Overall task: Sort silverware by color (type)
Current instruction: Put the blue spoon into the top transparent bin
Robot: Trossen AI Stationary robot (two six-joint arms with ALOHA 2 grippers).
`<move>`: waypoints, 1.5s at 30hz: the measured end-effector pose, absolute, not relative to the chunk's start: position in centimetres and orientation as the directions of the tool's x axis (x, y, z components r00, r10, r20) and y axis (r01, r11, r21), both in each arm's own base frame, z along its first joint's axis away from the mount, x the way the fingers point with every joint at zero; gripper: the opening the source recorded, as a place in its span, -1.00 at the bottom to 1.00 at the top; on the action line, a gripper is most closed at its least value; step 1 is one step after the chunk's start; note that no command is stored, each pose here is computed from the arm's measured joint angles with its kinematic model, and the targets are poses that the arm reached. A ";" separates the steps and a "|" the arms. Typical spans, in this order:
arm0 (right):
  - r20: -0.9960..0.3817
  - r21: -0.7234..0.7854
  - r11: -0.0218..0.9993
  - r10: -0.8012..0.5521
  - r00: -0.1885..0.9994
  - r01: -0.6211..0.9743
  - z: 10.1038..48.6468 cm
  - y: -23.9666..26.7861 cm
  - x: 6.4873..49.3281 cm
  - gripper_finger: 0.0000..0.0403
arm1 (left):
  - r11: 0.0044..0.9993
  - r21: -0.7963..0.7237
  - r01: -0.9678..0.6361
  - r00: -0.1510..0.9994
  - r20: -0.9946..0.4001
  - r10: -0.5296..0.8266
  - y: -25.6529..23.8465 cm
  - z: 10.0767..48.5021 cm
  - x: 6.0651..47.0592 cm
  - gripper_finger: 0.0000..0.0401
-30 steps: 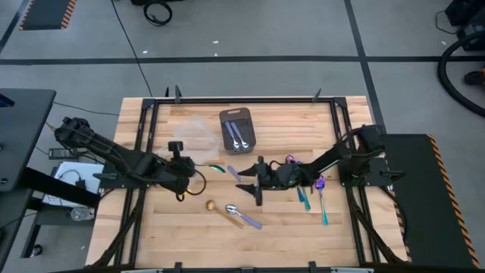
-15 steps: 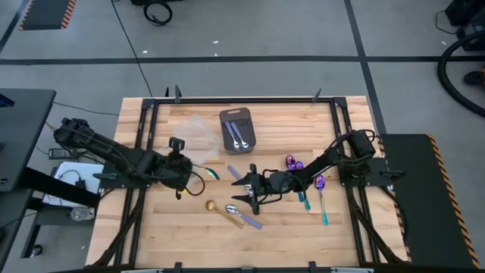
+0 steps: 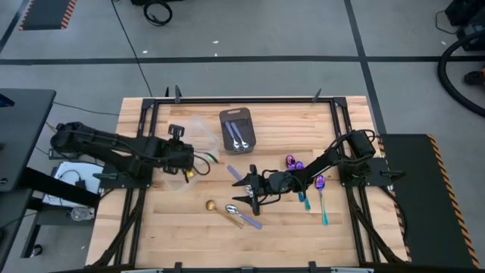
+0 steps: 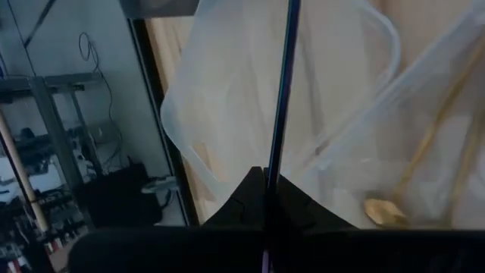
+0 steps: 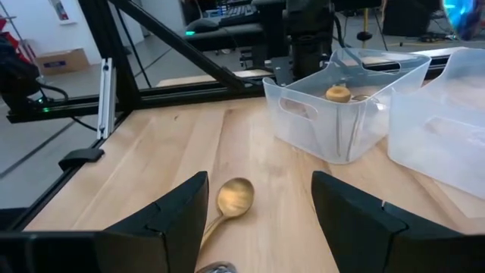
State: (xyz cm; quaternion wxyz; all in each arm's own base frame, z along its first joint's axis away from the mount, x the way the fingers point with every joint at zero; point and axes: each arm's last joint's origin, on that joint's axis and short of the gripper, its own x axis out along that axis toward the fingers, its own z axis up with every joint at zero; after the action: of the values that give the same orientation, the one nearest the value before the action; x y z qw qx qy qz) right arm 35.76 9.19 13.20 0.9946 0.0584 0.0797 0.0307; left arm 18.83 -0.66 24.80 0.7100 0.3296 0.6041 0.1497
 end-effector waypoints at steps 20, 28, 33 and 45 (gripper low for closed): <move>-0.173 0.113 0.991 0.084 0.981 -0.065 13.1 9.2 35.7 0.20 | 0.713 0.665 0.222 0.296 -0.743 0.601 3.3 20.2 19.8 -0.99; -0.178 0.093 0.993 0.084 0.981 -0.068 13.0 9.2 35.7 0.20 | 0.707 0.681 0.190 0.311 -0.725 0.614 5.5 19.6 19.8 -0.99; -0.182 0.093 0.993 0.083 0.980 -0.067 13.0 9.2 35.7 0.20 | 0.763 0.626 0.162 0.327 -0.763 0.558 6.9 19.5 19.6 -0.99; -0.188 0.091 0.994 0.083 0.979 -0.067 12.9 9.2 35.7 0.20 | 0.776 0.601 0.193 0.299 -0.789 0.537 9.2 19.3 18.9 -0.99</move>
State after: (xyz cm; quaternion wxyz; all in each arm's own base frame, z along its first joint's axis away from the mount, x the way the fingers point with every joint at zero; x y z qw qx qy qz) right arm 35.69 9.21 12.91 0.9938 0.0421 0.0960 0.0376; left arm 18.88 9.23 19.34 0.7422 0.3143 0.5805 0.1157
